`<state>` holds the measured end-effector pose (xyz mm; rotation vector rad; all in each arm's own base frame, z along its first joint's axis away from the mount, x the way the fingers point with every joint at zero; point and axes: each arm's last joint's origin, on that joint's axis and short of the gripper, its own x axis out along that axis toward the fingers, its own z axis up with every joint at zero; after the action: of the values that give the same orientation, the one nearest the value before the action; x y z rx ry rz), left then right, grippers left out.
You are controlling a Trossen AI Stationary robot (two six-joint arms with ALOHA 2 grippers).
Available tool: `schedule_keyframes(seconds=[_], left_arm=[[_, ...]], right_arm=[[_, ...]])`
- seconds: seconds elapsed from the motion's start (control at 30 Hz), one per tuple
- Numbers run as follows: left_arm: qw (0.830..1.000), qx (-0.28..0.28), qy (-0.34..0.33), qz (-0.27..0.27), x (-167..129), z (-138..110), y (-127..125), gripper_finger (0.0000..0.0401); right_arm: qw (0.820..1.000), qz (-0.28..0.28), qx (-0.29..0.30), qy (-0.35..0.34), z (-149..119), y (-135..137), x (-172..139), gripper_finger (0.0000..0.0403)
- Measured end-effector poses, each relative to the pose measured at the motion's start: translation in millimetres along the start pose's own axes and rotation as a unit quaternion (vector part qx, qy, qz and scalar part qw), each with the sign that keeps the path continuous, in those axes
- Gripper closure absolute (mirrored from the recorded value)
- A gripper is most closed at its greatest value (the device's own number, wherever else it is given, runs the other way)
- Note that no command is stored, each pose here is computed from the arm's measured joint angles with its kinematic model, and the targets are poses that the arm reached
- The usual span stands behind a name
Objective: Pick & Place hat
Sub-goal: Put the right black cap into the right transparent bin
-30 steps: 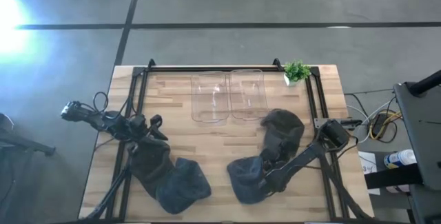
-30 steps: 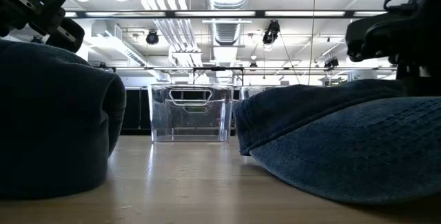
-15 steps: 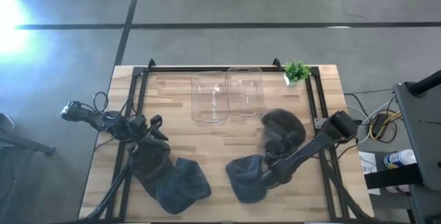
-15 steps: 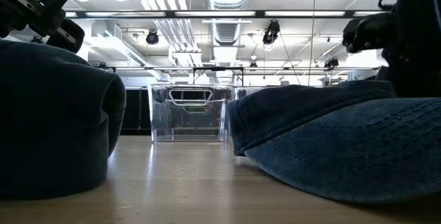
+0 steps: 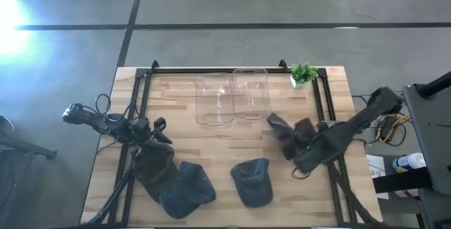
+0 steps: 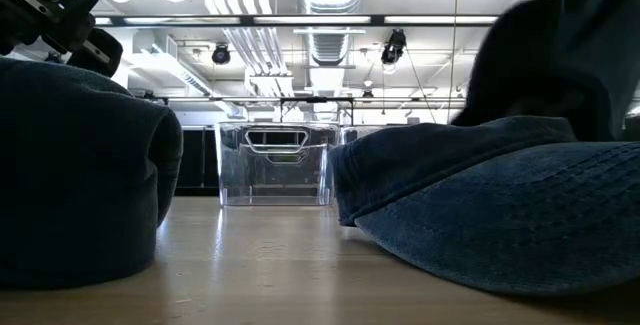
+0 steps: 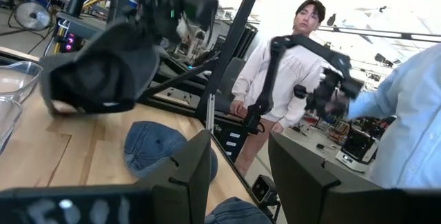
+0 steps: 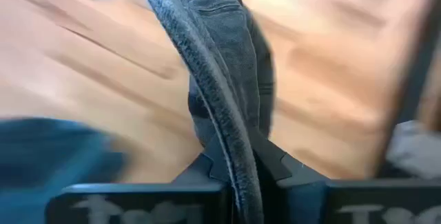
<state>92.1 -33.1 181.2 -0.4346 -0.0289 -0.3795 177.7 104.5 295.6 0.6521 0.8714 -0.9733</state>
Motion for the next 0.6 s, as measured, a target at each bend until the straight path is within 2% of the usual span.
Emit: schedule_keyframes(seconds=[0.1,0.27,0.4,0.53,0.6], left_arm=[[1.0,0.0,0.0,0.0,0,0,0,0.0261],[1.0,0.0,0.0,0.0,0,0,0,0.0261],[1.0,0.0,0.0,0.0,0,0,0,0.0261],[1.0,0.004,-0.01,0.005,0,1,0,0.0261],[0.998,-0.008,-0.061,0.03,0,9,-1,0.0261]], right_arm=[[0.99,0.115,0.08,0.029,19,-20,-26,0.0389],[0.95,0.266,0.154,0.053,41,-52,-52,0.0389],[0.929,0.313,0.195,0.035,51,-72,-60,0.039],[0.926,0.315,0.209,0.013,53,-78,-58,0.039],[0.927,0.311,0.209,0.013,52,-77,-56,0.039]])
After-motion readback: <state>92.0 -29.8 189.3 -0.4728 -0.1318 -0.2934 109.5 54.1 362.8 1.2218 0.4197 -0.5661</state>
